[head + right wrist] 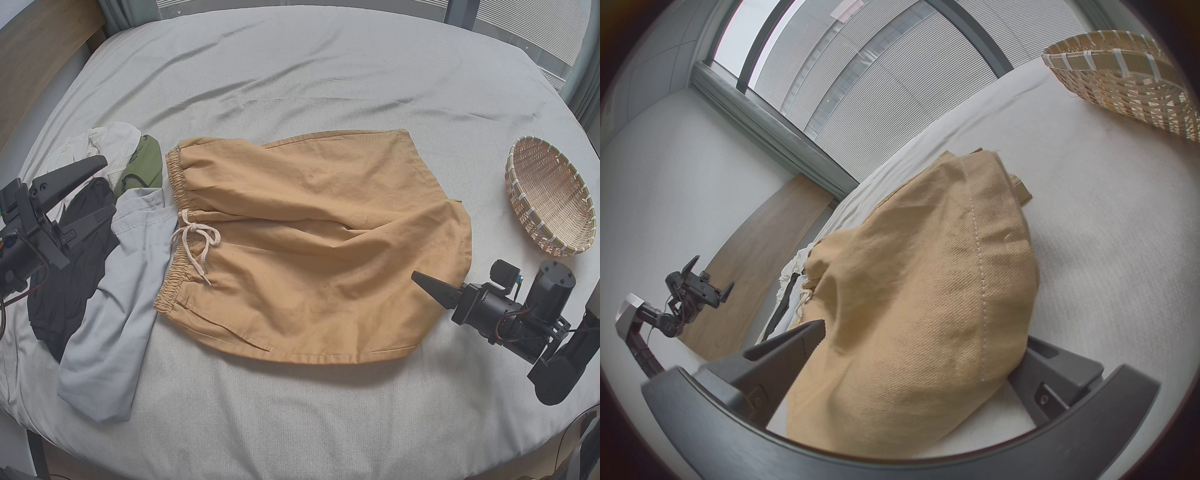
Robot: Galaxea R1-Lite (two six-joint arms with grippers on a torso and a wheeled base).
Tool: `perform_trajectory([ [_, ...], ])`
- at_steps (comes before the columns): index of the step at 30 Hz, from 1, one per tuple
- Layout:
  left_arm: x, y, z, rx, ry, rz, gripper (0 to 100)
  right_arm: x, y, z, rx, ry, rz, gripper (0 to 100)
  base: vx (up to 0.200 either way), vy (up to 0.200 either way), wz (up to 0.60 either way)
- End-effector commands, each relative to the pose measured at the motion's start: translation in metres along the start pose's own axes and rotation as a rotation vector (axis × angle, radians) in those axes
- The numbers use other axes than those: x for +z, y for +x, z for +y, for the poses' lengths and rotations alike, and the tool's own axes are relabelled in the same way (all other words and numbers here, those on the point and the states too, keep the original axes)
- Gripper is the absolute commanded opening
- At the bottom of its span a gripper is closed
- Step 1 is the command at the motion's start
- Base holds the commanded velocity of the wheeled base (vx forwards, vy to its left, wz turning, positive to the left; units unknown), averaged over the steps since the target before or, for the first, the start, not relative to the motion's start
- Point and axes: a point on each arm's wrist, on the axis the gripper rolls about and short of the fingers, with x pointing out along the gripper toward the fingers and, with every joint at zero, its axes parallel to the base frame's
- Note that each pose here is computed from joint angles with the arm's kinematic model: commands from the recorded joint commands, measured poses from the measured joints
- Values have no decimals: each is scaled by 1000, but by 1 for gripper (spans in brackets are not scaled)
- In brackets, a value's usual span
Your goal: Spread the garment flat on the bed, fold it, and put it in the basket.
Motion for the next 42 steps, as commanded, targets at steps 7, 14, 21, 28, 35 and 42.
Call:
perform_trajectory([
  [7,0,-1,-1,-2,1,0,100,15,-69,34,82,61,-48,100,0,0,0],
  [14,-1,-1,-1,-4,0,0,100,14,-104,42,67,120,-25,100,0,0,0],
  [21,-5,-1,4,12,-6,10,100,22,-129,32,-97,138,-35,100,0,0,0],
  [28,-39,-13,31,101,33,93,100,21,-131,19,-189,77,-15,100,0,0,0],
  [35,-70,-19,63,209,40,191,100,18,-127,20,-171,83,13,100,0,0,0],
  [42,-86,-13,82,271,-33,254,100,18,-125,19,-171,80,18,100,0,0,0],
])
